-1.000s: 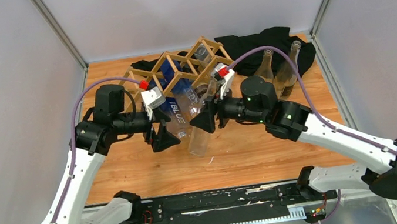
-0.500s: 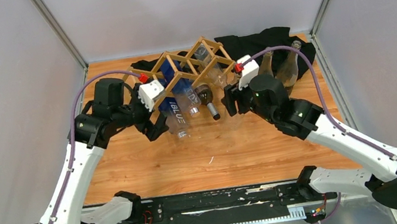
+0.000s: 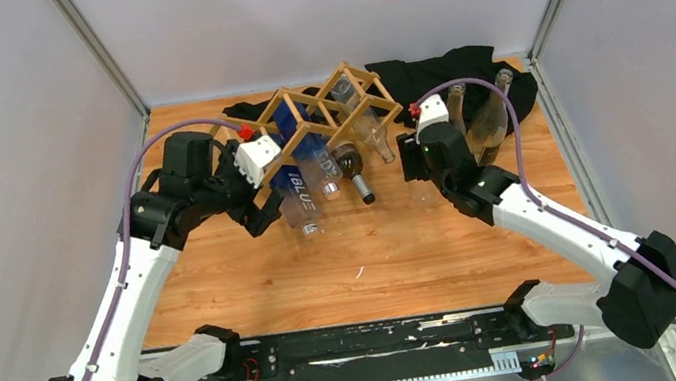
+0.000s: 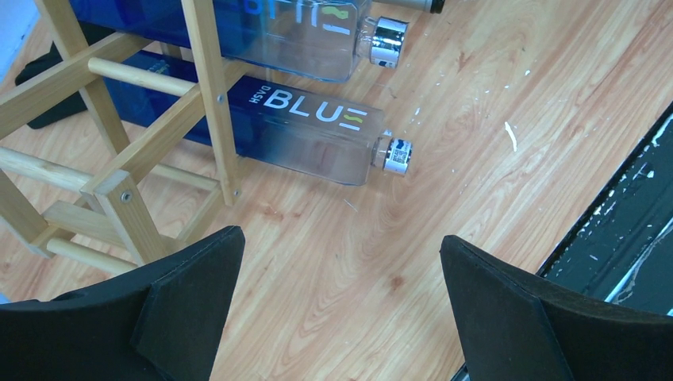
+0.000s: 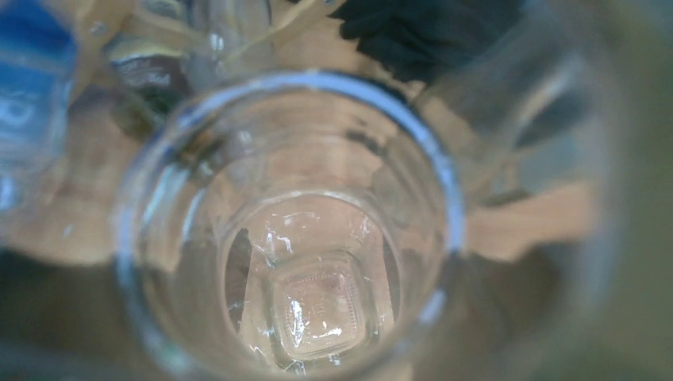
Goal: Take the wine bottle off the wine rack
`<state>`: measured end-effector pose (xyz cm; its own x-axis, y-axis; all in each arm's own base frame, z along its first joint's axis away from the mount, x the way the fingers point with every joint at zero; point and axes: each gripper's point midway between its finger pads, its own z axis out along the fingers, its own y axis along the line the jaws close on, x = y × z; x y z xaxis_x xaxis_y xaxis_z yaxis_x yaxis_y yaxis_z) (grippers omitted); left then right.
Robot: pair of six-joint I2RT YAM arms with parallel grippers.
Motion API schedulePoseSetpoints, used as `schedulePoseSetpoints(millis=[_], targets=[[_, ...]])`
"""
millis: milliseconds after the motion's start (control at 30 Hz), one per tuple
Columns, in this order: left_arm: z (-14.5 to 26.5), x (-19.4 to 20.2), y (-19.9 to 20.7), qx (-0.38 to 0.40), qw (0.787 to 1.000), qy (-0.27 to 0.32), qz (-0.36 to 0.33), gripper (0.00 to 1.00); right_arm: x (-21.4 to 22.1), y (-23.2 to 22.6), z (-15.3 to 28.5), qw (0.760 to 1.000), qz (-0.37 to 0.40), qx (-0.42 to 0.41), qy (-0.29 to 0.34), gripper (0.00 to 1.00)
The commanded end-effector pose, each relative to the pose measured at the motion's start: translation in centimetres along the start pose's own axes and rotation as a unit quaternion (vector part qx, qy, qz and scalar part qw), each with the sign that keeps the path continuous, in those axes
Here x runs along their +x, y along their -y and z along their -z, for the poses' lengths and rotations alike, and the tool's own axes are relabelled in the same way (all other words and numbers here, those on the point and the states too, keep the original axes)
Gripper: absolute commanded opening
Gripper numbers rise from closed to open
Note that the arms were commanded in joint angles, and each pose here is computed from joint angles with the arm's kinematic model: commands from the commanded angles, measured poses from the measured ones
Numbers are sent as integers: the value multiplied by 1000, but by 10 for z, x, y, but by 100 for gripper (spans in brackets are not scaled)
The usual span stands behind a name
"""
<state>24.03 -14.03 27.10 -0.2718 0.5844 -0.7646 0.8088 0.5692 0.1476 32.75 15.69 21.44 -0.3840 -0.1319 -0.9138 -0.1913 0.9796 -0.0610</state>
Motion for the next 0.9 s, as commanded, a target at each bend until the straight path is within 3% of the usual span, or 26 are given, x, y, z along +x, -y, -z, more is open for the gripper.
schedulePoseSetpoints(millis=[0,800,867], targets=[[-1,5,-2,-3,1000,-8,-5,100,-24,7,-17,997,-26,23,62,0],[0,-3,-2,1,1000,7,-14,100,46,11,-56,997,-36,59,36,0],[1,-4,-2,0,1000,8,-14,100,51,12,-54,997,-35,59,31,12]])
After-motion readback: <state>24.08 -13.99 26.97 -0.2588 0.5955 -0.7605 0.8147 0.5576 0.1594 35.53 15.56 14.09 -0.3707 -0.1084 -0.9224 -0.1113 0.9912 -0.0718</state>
